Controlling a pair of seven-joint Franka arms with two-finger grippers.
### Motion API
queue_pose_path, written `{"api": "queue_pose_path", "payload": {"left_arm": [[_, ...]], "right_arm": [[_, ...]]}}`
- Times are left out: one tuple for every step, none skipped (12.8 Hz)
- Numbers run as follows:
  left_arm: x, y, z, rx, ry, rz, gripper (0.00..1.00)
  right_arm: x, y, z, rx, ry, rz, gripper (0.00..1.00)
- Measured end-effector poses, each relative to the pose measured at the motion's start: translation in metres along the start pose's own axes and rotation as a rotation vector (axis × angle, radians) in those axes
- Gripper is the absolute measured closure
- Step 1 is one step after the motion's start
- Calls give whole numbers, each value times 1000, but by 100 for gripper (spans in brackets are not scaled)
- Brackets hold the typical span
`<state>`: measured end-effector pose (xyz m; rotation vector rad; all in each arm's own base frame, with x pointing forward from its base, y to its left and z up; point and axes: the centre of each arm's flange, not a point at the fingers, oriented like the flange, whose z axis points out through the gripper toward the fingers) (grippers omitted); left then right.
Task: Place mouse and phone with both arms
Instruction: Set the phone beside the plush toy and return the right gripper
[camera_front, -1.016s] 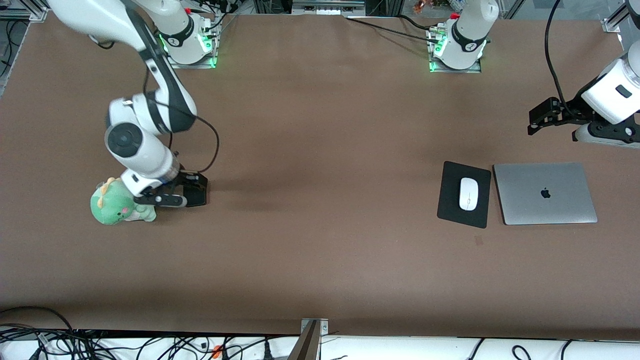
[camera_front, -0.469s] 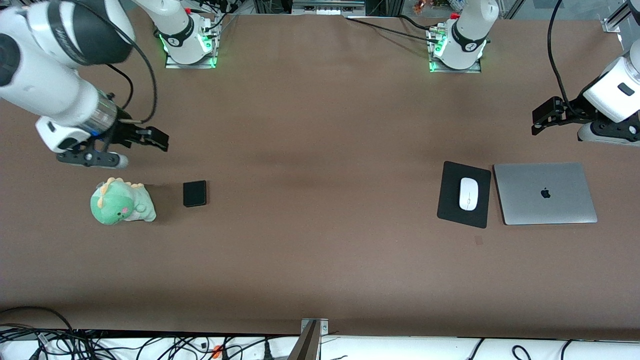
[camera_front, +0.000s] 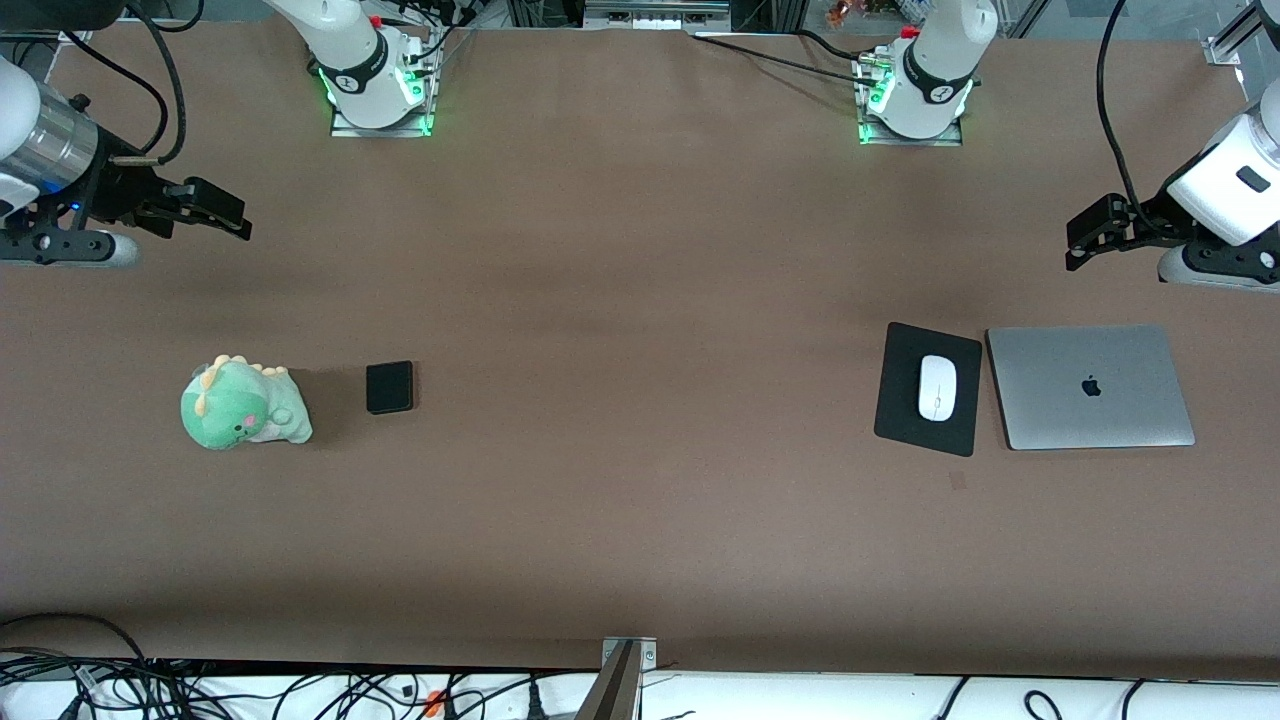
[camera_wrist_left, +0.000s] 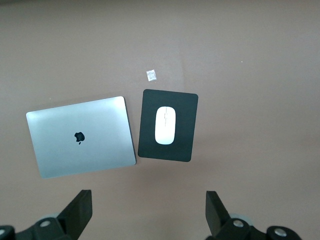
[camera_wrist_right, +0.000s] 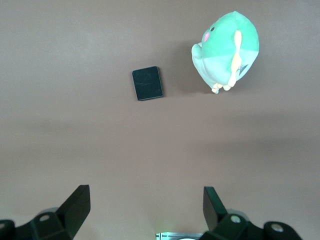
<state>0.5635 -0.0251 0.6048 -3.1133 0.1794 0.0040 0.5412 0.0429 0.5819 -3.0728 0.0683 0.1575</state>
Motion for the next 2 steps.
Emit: {"api": "queue_pose_path", "payload": {"left_arm": [[0,0,0,0,0,0,0],[0,0,0,0,0,0,0]], "right_arm": [[1,-1,-2,0,4,-2,0],[2,-1,-3,0,7,-2,0]]}}
